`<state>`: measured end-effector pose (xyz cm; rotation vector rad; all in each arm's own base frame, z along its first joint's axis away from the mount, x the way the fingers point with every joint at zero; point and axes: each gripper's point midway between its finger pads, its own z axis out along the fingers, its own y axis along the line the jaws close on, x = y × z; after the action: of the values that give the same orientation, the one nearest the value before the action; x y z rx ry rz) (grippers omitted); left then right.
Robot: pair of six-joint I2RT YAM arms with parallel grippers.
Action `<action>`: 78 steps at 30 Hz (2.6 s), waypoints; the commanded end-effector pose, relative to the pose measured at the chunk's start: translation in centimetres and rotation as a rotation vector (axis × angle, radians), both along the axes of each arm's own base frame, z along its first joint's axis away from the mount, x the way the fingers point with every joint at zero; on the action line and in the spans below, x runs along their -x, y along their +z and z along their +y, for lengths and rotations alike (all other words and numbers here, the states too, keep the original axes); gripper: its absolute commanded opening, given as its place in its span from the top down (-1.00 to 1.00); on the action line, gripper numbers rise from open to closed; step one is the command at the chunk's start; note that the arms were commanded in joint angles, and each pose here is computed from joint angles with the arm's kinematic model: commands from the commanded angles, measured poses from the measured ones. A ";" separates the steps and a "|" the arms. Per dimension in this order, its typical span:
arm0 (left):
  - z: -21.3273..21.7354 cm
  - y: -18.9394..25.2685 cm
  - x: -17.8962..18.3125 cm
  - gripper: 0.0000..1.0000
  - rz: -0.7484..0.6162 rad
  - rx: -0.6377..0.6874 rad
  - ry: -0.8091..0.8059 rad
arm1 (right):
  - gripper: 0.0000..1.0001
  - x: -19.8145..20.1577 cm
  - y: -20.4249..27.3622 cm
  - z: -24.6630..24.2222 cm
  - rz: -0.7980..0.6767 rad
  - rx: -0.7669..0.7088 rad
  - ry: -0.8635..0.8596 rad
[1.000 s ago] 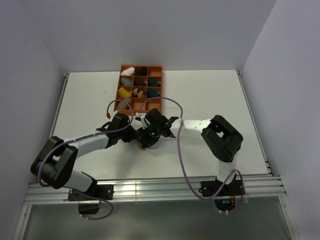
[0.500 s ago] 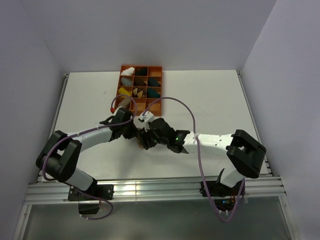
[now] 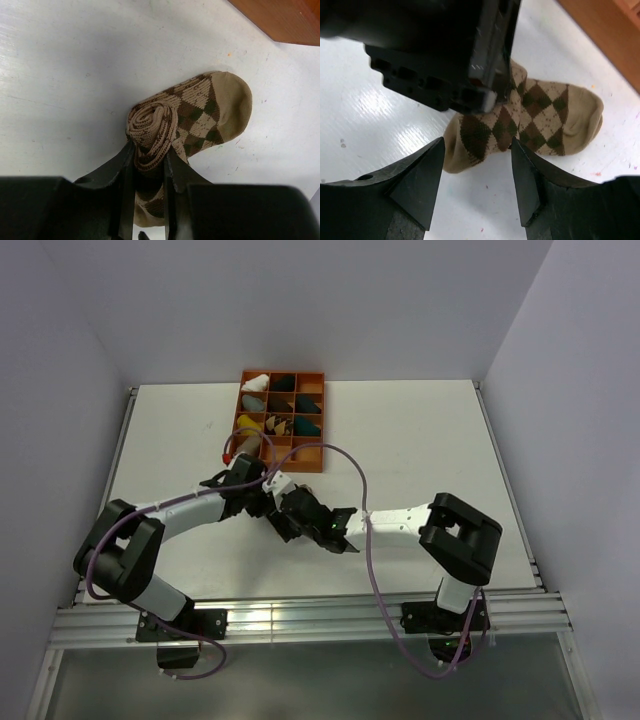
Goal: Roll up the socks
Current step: Roll the sock at the center of the board.
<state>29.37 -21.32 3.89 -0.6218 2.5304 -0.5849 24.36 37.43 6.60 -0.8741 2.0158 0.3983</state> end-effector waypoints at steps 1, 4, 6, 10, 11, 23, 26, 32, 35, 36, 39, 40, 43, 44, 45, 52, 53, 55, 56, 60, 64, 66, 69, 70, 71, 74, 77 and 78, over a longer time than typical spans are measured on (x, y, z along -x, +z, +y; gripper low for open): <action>0.9 -1.7 1.1 0.77 0.058 -0.075 -0.024 | -0.26 -1.3 2.8 2.5 -0.093 -0.058 0.009; 0.7 -1.6 1.0 0.77 0.056 -0.072 -0.026 | -0.26 -1.0 2.0 3.1 -0.086 -0.042 0.023; 0.7 -1.6 1.1 0.77 0.058 -0.075 -0.027 | -0.26 -0.8 0.9 3.3 -0.070 -0.022 0.032; 0.6 -1.6 1.1 0.77 0.057 -0.067 -0.027 | -0.24 -0.8 -1.1 3.3 -0.035 0.022 0.018; 0.6 -1.5 1.1 0.77 0.055 -0.067 -0.028 | -0.22 -0.8 -1.5 3.2 -0.029 0.029 0.013; 0.6 0.4 0.6 0.35 0.006 -0.052 -0.023 | 0.72 -0.3 -5.6 0.1 0.119 0.092 -0.079; 1.0 1.5 0.1 0.04 -0.025 -0.045 -0.009 | 1.00 -1.1 -5.4 -1.2 0.177 0.052 -0.098; 2.5 4.0 -1.3 -0.54 -0.096 0.004 0.046 | 1.00 -0.4 -5.5 -1.5 0.342 -0.040 -0.024; 2.6 4.9 -1.5 -0.52 -0.139 0.049 0.056 | 1.00 0.0 -5.4 -1.0 0.427 -0.089 0.026; 2.5 5.3 -1.5 -0.51 -0.159 0.068 0.053 | 1.00 0.1 -5.3 -0.9 0.450 -0.109 0.031; 1.9 5.0 -0.9 -0.44 -0.180 0.125 0.040 | 1.00 0.7 -4.8 -0.5 0.555 -0.199 0.079; 1.7 5.1 -1.0 -0.43 -0.195 0.146 0.043 | 1.00 0.3 -4.6 -0.8 0.579 -0.228 0.076; 1.4 3.7 -0.1 -0.39 -0.169 0.176 0.034 | 1.00 0.5 -4.1 -0.6 0.660 -0.294 0.112; 1.3 3.4 0.0 -0.38 -0.168 0.186 0.029 | 1.00 0.3 -3.8 -0.7 0.673 -0.322 0.127; 1.0 2.9 0.1 -0.38 -0.155 0.193 0.021 | 1.00 0.4 -3.9 -0.8 0.701 -0.340 0.117; 0.4 2.0 0.1 -0.38 -0.163 0.208 0.020 | 1.00 -0.1 -3.9 -0.9 0.812 -0.398 0.103; 0.3 1.9 0.1 -0.37 -0.166 0.210 0.021 | 1.00 0.2 -4.4 -0.8 0.841 -0.399 0.110; 0.4 1.9 0.1 -0.37 -0.176 0.211 0.024 | 1.00 0.3 -4.3 -0.8 0.882 -0.425 0.110; 0.5 1.9 0.1 -0.37 -0.179 0.212 0.029 | 1.00 0.3 -4.5 -0.7 0.887 -0.439 0.115; 0.7 1.8 0.3 -0.36 -0.179 0.214 0.040 | 1.00 0.4 -4.9 -0.9 0.932 -0.464 0.098; 0.7 1.5 0.6 -0.36 -0.183 0.243 0.056 | 1.00 0.0 -5.2 -1.1 0.954 -0.476 0.082; 0.7 2.0 0.5 -0.37 -0.206 0.260 0.066 | 1.00 -0.1 -5.4 -1.3 0.968 -0.473 0.069; 0.8 3.0 0.4 -0.41 -0.269 0.307 0.082 | 1.00 -0.1 -6.0 -1.6 0.986 -0.465 0.053; 1.1 2.8 0.7 -0.45 -0.274 0.311 0.088 | 1.00 0.0 -6.2 -1.6 0.993 -0.462 0.048; 1.1 3.7 0.5 -0.48 -0.311 0.330 0.091 | 1.00 0.0 -6.6 -1.8 0.999 -0.458 0.038; 1.3 3.9 0.6 -0.54 -0.333 0.327 0.091 | 1.00 0.0 -7.0 -1.8 1.015 -0.451 0.031; 1.1 3.7 0.6 -0.54 -0.335 0.337 0.080 | 1.00 0.0 -7.4 -1.9 1.025 -0.448 0.020; 1.0 3.7 0.5 -0.54 -0.338 0.344 0.079 | 1.00 -0.1 -7.4 -1.9 1.024 -0.452 0.019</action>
<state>27.83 -19.75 5.81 -0.6942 2.1888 -0.9526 25.97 37.32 3.92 -0.5045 2.4161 1.5708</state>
